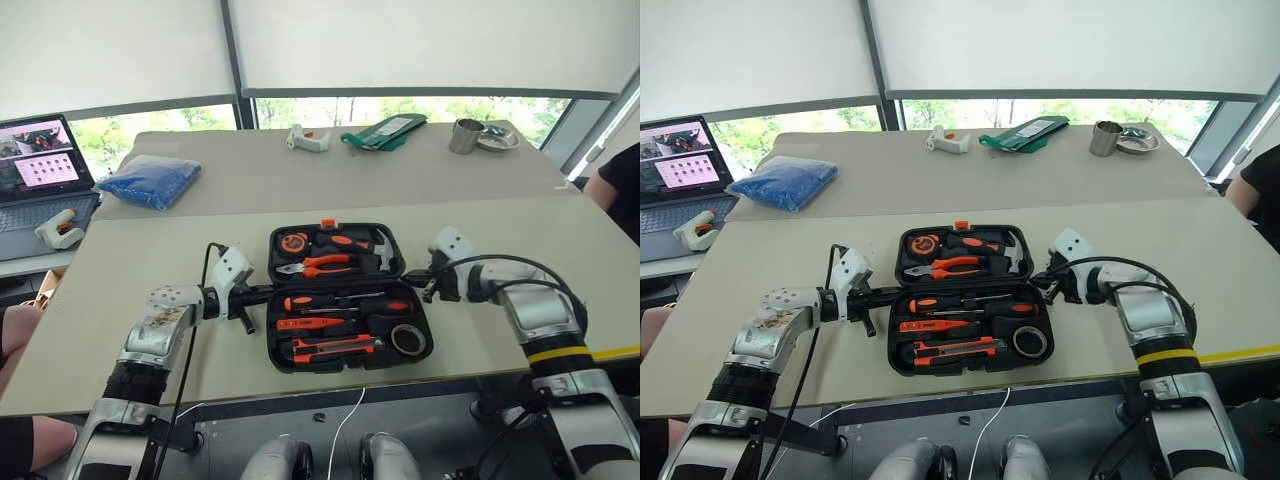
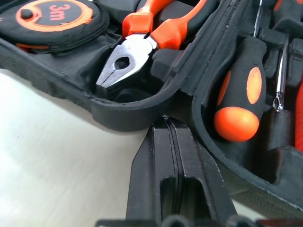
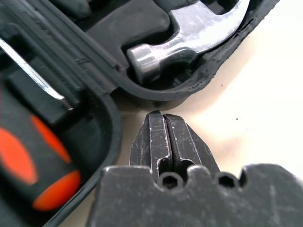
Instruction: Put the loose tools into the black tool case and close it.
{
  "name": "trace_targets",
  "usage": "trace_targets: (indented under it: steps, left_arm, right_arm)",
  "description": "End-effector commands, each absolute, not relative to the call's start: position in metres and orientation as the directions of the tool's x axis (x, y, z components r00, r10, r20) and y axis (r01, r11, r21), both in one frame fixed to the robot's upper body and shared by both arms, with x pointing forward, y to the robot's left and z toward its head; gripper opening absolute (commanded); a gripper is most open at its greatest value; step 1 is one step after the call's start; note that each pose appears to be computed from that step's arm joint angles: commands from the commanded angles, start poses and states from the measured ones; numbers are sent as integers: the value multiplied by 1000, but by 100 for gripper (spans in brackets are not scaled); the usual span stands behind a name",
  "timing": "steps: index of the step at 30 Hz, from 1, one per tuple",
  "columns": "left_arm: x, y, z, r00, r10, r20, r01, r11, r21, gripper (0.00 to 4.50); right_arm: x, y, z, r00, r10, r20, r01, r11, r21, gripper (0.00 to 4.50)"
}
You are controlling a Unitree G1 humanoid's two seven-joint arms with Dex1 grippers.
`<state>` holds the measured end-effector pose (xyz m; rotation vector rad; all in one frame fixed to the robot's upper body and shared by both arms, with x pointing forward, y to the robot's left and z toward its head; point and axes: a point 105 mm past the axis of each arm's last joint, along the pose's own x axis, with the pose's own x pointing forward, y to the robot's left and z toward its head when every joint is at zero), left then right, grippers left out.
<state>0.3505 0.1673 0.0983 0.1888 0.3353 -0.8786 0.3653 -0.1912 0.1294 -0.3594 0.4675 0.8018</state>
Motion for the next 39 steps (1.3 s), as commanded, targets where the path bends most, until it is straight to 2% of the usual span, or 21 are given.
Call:
trace_targets:
  steps: [1,3,4,6,8,10,13,18,21,27,29,30,31,35,38,39]
  left_arm:
    - [355,197,117,656,-597,-461,665,747,-20,148]
    - [355,198,131,642,-600,-477,650,756,-77,221]
    - [354,194,138,625,-622,-472,656,746,-115,258]
    - [358,188,149,613,-638,-466,641,747,-180,345]
    - [368,186,156,637,-619,-460,603,772,-203,409]
    - [380,176,164,649,-610,-454,572,785,-238,412]
    - [391,165,162,647,-593,-479,556,797,-236,412]
    - [402,159,154,665,-547,-509,532,825,-192,412]
    - [406,157,153,666,-545,-510,525,828,-198,412]
    - [406,153,146,642,-550,-534,521,824,-223,412]
    - [407,155,145,643,-545,-538,511,829,-228,351]
    - [407,155,145,643,-545,-538,507,829,-235,329]
    - [407,156,145,642,-547,-538,505,829,-239,283]
    - [405,154,146,624,-568,-536,510,816,-271,133]
    - [404,155,145,625,-569,-534,506,816,-279,133]
    - [404,155,145,626,-569,-533,504,817,-280,129]
  right_arm:
    - [363,-199,168,660,587,-468,-713,686,-145,113]
    - [364,-219,164,683,395,-614,-608,774,-178,181]
    - [363,-221,167,679,368,-635,-585,794,-165,219]
    - [364,-214,177,663,405,-630,-568,820,-70,293]
    - [367,-207,184,653,429,-624,-542,840,11,354]
    - [373,-202,184,632,426,-647,-508,859,69,426]
    - [383,-193,182,624,426,-655,-479,871,110,426]
    - [398,-194,170,640,359,-680,-429,900,72,426]
    - [405,-192,169,646,359,-674,-409,908,91,353]
    - [409,-182,161,627,375,-683,-416,902,114,150]
    - [410,-179,158,620,376,-688,-419,901,114,67]
    - [410,-178,157,618,378,-690,-418,901,118,40]
    - [410,-177,156,616,379,-691,-417,901,122,5]
    - [412,-175,159,623,396,-675,-431,893,127,0]
    - [414,-179,166,642,392,-659,-439,893,102,0]
    - [412,-182,167,639,384,-666,-458,886,72,29]
